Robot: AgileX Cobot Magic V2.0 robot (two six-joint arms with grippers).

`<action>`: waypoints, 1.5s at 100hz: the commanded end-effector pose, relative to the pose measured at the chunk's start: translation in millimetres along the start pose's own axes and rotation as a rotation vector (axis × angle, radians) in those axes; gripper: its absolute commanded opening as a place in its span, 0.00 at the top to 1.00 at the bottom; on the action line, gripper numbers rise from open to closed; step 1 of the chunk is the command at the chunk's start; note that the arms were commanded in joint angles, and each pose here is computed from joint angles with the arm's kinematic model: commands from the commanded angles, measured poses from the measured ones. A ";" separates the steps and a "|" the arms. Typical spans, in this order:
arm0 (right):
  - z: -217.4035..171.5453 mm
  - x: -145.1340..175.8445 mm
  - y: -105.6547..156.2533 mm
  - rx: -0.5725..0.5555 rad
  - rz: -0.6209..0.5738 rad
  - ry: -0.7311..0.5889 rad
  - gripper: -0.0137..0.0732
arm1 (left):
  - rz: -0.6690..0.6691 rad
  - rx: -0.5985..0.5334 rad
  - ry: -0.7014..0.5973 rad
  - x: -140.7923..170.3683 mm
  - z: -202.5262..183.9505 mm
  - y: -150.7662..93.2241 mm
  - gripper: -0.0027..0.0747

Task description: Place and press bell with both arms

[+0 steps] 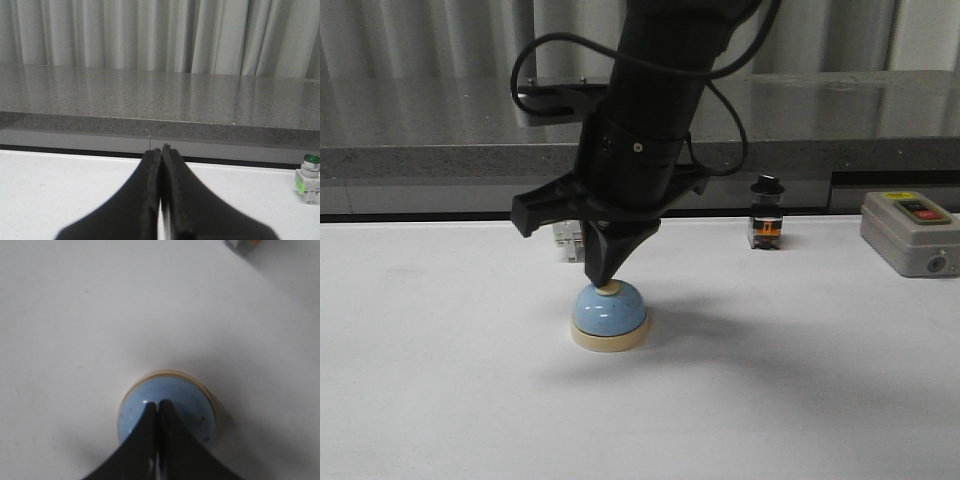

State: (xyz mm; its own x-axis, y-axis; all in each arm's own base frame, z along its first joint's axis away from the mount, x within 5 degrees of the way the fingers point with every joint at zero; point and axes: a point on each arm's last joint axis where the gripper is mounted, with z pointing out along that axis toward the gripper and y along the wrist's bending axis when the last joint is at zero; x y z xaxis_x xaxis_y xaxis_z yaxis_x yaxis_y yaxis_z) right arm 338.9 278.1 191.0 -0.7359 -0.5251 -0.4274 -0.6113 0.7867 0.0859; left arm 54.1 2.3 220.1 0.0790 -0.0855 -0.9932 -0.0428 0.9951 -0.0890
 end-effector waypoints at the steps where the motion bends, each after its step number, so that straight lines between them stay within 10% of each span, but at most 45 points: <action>1: -17.8 -12.9 -2.3 0.016 -0.028 -0.056 0.92 | -0.013 -0.003 -0.127 -17.7 -3.8 -0.2 0.99; 62: -141.3 -2.6 -39.2 0.070 0.073 -0.227 0.92 | -0.013 -0.003 -0.127 -17.7 -3.8 -0.2 0.99; 104: -187.7 110.0 -104.0 0.213 0.417 -0.285 0.92 | -0.013 -0.003 -0.127 -17.7 -3.8 -0.2 0.99; 150: -229.0 230.7 -92.3 0.373 0.599 -0.517 0.92 | -0.013 -0.003 -0.127 -17.7 -3.8 -0.2 0.99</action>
State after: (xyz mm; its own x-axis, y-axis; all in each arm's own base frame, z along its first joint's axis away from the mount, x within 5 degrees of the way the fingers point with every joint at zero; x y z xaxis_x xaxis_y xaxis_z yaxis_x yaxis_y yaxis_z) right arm 171.3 14.3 277.6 -0.7266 0.1324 -0.6742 0.0346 0.9871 0.1565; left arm 54.1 2.3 220.1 0.0791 -0.0871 -0.9931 -0.0426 0.9950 -0.0906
